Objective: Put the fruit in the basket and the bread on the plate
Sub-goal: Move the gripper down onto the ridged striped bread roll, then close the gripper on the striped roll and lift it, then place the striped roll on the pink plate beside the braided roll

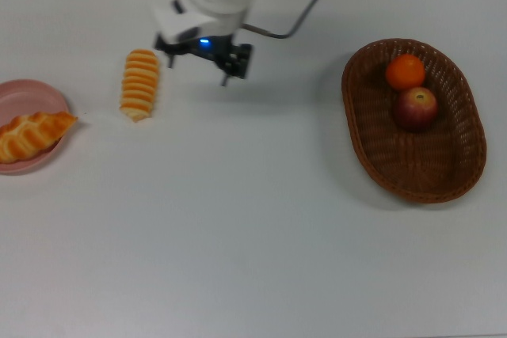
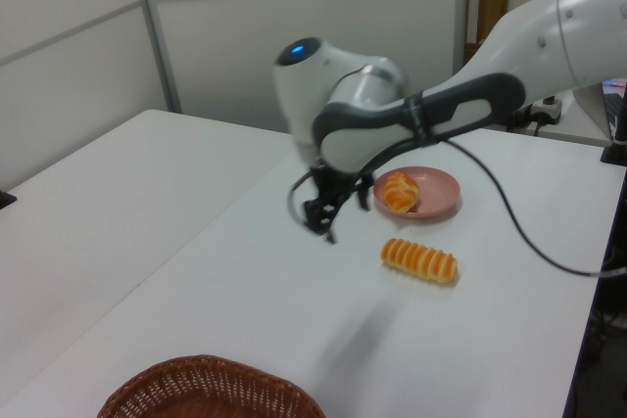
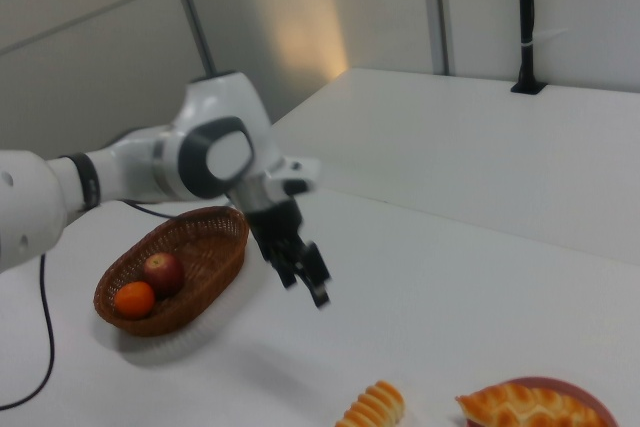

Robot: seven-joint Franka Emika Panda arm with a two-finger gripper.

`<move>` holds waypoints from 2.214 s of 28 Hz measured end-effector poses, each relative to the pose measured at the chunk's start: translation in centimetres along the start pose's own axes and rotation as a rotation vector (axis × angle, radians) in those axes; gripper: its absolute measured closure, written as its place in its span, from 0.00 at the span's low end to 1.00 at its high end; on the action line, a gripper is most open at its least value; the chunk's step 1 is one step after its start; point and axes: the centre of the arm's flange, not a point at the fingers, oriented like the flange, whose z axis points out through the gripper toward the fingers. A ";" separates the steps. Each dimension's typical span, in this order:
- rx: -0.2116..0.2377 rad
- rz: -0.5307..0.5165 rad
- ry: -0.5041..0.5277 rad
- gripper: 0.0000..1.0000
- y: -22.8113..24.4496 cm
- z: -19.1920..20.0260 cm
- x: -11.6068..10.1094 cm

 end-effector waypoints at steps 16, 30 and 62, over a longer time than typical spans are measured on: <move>0.033 -0.121 0.036 0.00 9.8 10.7 -3.2; 0.034 -0.181 0.068 0.00 10.5 13.9 -4.5; -0.045 -0.201 0.071 0.61 10.0 16.1 -3.2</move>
